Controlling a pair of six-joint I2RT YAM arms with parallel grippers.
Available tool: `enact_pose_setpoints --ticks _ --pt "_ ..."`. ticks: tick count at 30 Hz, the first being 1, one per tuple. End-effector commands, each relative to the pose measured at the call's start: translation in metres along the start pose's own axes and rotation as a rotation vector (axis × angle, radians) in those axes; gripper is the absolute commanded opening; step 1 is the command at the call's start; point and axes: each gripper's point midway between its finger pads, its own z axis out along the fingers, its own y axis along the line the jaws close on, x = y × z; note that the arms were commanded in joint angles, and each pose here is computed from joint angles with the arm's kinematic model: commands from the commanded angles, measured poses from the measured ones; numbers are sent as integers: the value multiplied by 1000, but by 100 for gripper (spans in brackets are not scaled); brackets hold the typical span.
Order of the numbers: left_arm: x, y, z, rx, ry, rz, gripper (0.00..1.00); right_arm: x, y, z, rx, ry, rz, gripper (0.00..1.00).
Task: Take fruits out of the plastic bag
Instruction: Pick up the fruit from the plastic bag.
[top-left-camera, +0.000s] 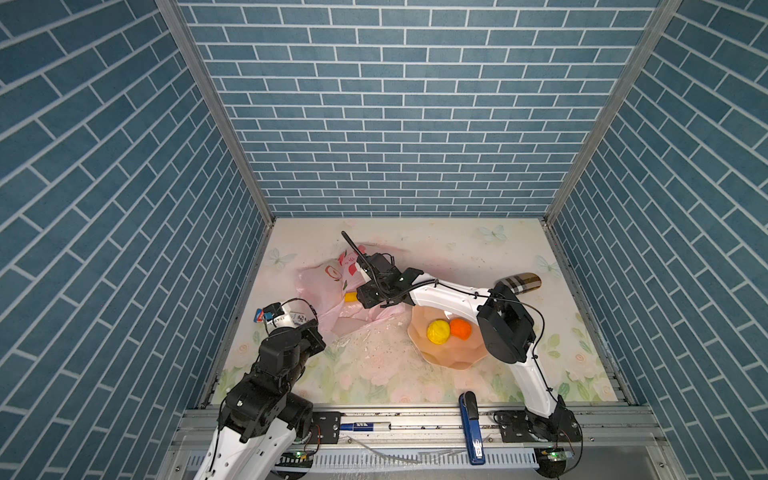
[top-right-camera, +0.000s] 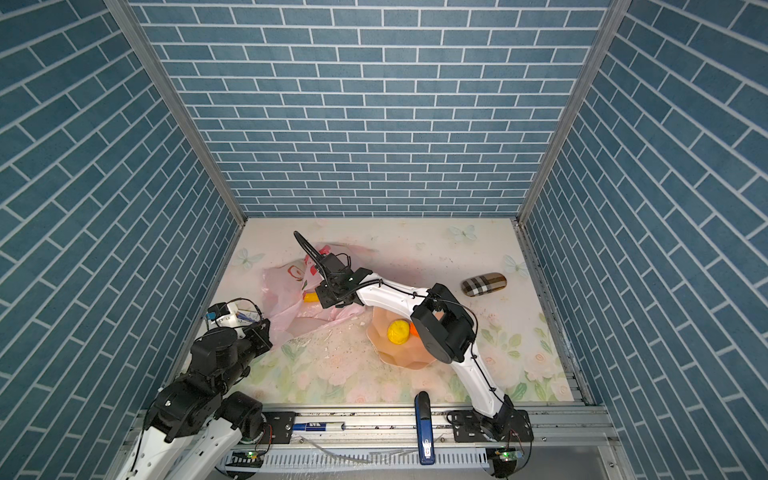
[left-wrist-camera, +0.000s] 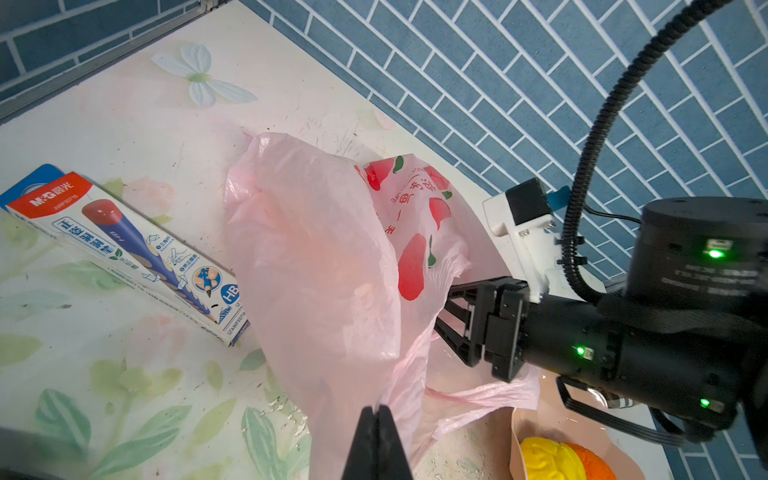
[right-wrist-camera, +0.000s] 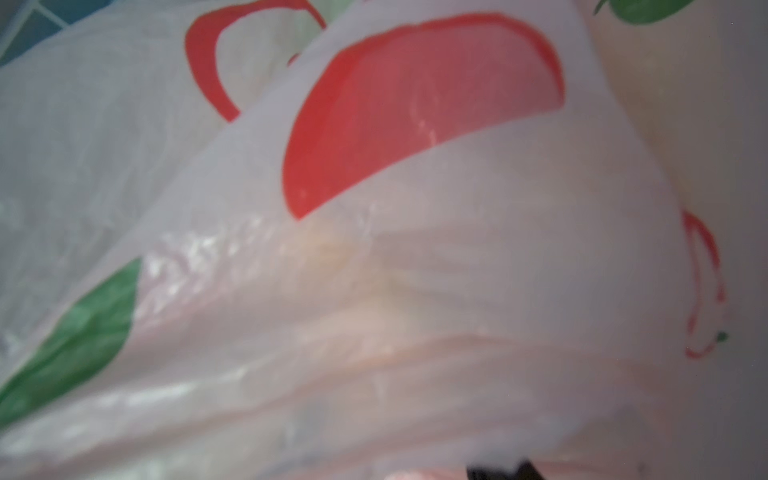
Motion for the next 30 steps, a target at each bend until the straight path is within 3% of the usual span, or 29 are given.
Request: enact_pose_setpoints --ticks 1,13,19,30 --pt "-10 -13 -2 44 -22 -15 0 -26 -20 6 79 -79 -1 54" --pt "1 -9 5 44 4 -23 0 -34 -32 11 96 -114 -53 58" --pt "3 -8 7 35 15 -21 0 -36 -9 9 -39 -101 -101 57" --pt "9 8 14 -25 2 -37 0 5 18 20 -207 41 -275 52"
